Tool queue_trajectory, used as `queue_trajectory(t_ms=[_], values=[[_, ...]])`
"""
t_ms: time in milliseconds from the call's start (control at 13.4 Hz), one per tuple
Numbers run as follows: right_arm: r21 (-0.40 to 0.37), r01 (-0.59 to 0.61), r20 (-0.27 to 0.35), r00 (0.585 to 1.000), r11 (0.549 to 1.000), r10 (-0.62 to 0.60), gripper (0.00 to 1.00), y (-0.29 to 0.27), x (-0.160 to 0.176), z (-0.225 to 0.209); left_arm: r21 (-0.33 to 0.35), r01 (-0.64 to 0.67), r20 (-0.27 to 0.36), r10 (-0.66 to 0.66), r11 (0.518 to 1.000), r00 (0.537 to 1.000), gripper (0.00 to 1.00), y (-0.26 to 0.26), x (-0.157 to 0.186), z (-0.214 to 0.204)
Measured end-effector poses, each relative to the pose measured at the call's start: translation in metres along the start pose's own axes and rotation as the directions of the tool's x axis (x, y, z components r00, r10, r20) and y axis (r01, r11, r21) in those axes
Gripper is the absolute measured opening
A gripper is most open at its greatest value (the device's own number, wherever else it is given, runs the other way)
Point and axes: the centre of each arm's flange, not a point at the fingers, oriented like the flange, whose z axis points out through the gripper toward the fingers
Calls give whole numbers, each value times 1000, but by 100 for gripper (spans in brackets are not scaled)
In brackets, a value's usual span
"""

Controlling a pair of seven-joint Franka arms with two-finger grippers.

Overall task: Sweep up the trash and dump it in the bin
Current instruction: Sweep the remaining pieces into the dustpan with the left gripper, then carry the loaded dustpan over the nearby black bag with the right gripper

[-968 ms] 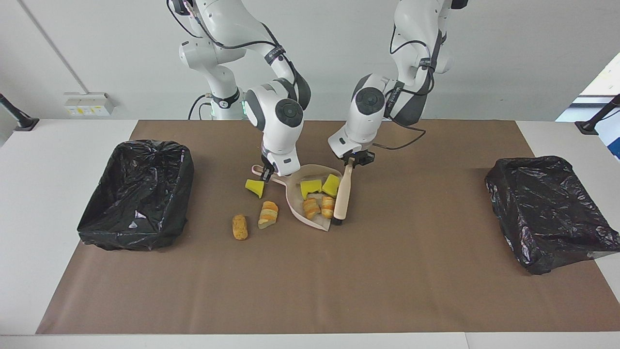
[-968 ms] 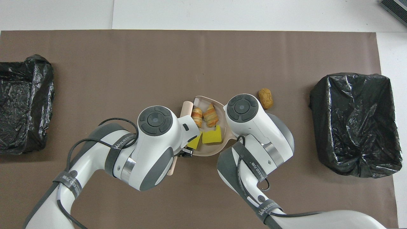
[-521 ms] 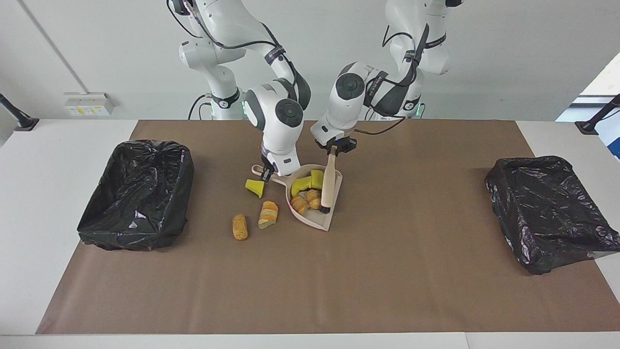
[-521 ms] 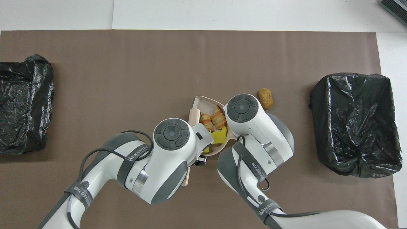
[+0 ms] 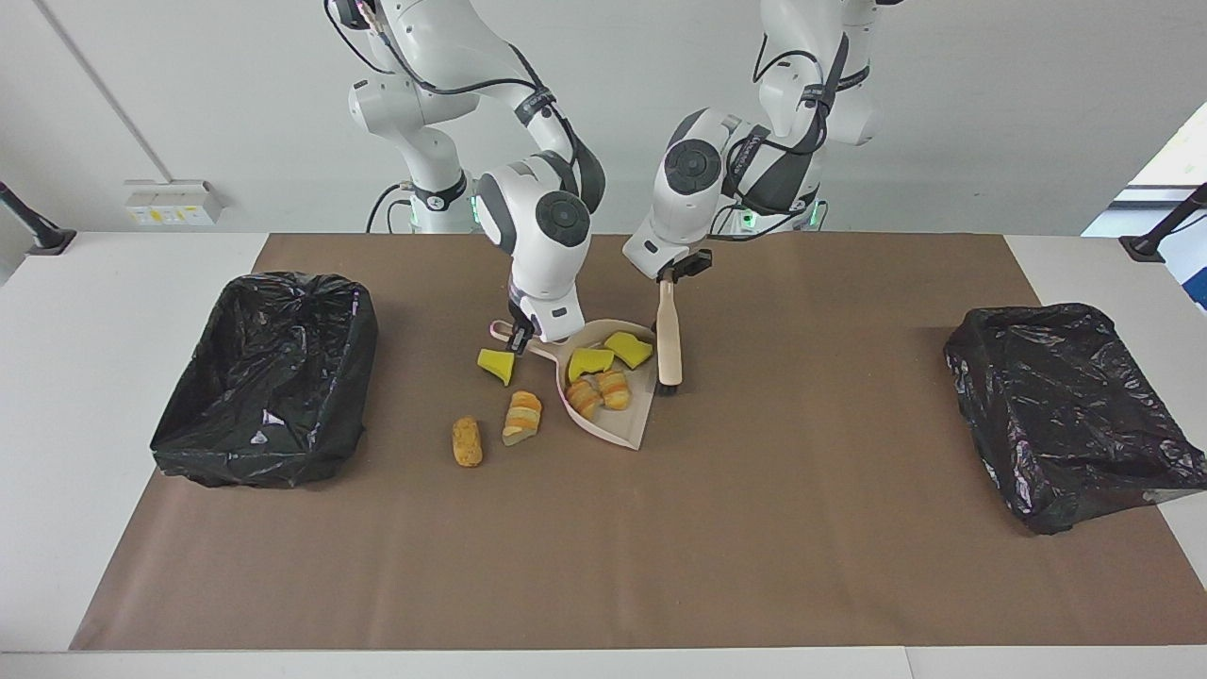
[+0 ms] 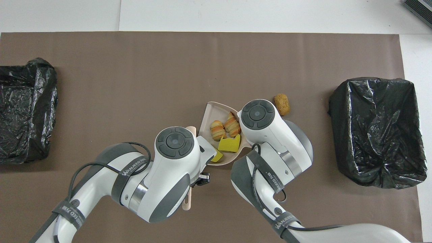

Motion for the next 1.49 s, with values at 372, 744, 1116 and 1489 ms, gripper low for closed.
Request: queue_trajectory(t_ms=[372, 744, 1116, 1489], values=[[-10, -50, -26, 998, 999, 50, 32, 14, -24, -26, 21, 113, -27, -113, 993, 993, 26, -23, -45, -7], [2, -135, -75, 988, 991, 135, 32, 52, -123, -96, 41, 117, -124, -111, 992, 986, 26, 1, -129, 34], [81, -189, -111, 974, 979, 198, 32, 94, -288, -111, 36, 86, -189, -78, 996, 979, 26, 48, -194, 69], [10, -110, -92, 990, 994, 110, 32, 132, -487, -71, 66, 71, -174, -58, 995, 983, 26, 58, -201, 92]])
